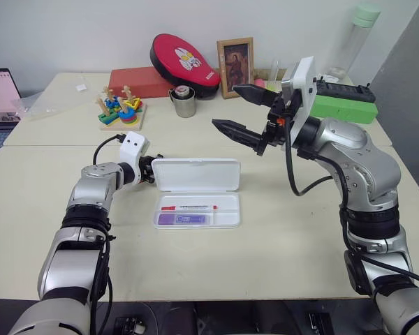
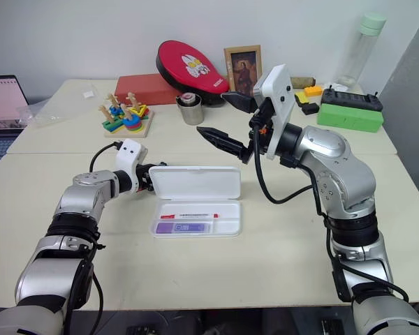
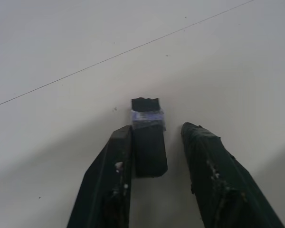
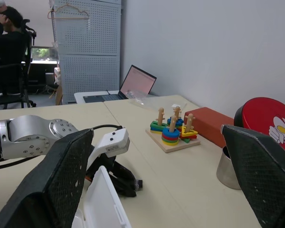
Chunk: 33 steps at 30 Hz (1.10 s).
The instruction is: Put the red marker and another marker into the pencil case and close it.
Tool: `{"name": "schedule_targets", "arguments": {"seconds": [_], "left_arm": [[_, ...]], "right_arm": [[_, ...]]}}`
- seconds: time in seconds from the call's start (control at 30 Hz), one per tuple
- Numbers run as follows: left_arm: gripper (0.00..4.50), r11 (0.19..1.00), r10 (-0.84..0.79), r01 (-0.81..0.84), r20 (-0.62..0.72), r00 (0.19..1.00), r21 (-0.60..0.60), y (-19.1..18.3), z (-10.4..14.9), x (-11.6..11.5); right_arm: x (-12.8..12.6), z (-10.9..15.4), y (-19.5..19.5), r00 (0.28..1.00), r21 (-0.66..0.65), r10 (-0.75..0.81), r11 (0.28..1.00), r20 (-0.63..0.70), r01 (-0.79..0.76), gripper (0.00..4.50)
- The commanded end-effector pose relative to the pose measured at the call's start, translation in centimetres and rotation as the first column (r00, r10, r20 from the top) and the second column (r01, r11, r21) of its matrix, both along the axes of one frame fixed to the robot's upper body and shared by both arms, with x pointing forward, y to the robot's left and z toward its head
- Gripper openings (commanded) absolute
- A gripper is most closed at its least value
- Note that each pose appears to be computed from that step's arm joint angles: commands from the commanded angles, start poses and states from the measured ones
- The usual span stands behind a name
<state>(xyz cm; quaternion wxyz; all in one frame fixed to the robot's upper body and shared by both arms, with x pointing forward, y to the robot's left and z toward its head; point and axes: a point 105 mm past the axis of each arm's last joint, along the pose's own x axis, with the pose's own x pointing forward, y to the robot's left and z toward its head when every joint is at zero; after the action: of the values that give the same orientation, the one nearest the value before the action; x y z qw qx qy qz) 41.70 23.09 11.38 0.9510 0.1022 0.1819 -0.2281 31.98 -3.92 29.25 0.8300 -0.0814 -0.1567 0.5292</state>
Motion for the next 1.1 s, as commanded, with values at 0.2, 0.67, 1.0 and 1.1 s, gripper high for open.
{"name": "schedule_targets", "arguments": {"seconds": [0.2,0.67,1.0,1.1], "left_arm": [[0.42,1.0,0.007,-0.003,0.147,0.989,-0.031,0.3,3.2,0.2],[0.42,0.748,-0.626,0.651,0.462,0.629,0.126,-11.5,17.1,-8.0],[0.42,0.481,-0.872,0.856,0.005,0.489,0.192,-15.1,5.0,-10.9],[0.42,0.452,-0.881,0.87,-0.052,0.469,0.198,-15.7,3.2,-11.0]], "right_arm": [[-0.7,1.1,-0.2,0.999,0.015,0.023,1.0,0.047,-0.024,4.5],[-5.0,-0.5,-4.0,0.985,-0.093,0.171,0.98,-0.034,-0.174,4.5],[-5.0,-3.8,-5.4,0.993,-0.184,0.048,0.981,-0.112,-0.068,4.5],[-5.1,-4.3,-5.5,0.993,-0.194,0.023,0.98,-0.119,-0.046,4.5]]}}
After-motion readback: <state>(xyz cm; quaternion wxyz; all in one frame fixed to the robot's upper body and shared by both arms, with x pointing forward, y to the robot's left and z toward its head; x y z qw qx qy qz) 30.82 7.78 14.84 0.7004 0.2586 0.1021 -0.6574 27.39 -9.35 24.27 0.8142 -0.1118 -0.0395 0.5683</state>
